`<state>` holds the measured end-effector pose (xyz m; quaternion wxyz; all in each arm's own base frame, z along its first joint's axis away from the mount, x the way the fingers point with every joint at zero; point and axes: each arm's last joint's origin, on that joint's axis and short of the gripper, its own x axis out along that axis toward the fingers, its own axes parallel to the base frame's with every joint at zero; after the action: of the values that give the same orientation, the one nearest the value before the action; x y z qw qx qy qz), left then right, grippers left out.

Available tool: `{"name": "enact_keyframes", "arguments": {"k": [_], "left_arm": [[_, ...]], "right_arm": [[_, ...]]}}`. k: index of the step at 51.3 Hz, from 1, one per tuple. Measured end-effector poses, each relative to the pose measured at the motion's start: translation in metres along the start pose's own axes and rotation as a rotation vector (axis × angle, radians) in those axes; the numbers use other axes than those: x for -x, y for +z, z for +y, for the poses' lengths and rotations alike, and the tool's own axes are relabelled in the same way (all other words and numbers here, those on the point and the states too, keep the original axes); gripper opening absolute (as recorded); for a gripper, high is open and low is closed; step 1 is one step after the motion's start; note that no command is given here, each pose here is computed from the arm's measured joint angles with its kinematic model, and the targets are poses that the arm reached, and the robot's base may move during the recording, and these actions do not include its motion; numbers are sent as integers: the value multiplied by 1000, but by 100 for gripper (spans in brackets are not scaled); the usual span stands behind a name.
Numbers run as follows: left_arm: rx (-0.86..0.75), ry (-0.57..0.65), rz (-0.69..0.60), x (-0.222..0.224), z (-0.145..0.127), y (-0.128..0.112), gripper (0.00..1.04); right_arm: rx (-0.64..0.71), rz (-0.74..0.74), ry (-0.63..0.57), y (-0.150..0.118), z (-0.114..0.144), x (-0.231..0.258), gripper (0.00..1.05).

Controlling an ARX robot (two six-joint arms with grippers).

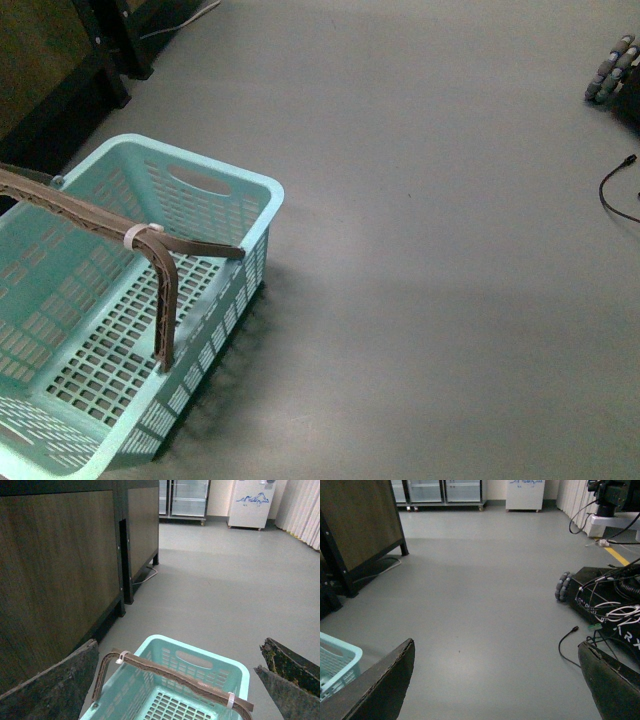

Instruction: Pick lemon and mango into basket

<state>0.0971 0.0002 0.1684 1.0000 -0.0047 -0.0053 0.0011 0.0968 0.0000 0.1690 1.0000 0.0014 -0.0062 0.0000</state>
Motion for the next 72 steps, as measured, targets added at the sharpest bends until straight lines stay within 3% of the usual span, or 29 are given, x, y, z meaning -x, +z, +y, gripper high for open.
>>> {"name": "enact_keyframes", "arguments": {"k": [25,29,31,33,37,45,56,67,72], "left_arm": [[3,-10,11,0,0,0,98],[102,-106,244,0,0,0,98],[239,-151,464,-1,1,0,98],[346,-146,605,-2,2,-4,98],[461,-141,664,-3,6,-7,98],[655,-43,669,-12,23,-1,98],[895,202,665,-72,53,-8,98],[934,247,692,-124,51,-30,98],[953,249,750,-149,39,-52,98]], "right_arm": [[0,0,0,0,0,0,96],[0,0,0,0,0,0,96],[0,0,2,0,0,0,96],[0,0,0,0,0,0,96],[0,0,0,0,0,0,96],[0,0,0,0,0,0,96],[0,0,0,0,0,0,96],[0,0,0,0,0,0,96],[0,0,0,0,0,0,96]]}}
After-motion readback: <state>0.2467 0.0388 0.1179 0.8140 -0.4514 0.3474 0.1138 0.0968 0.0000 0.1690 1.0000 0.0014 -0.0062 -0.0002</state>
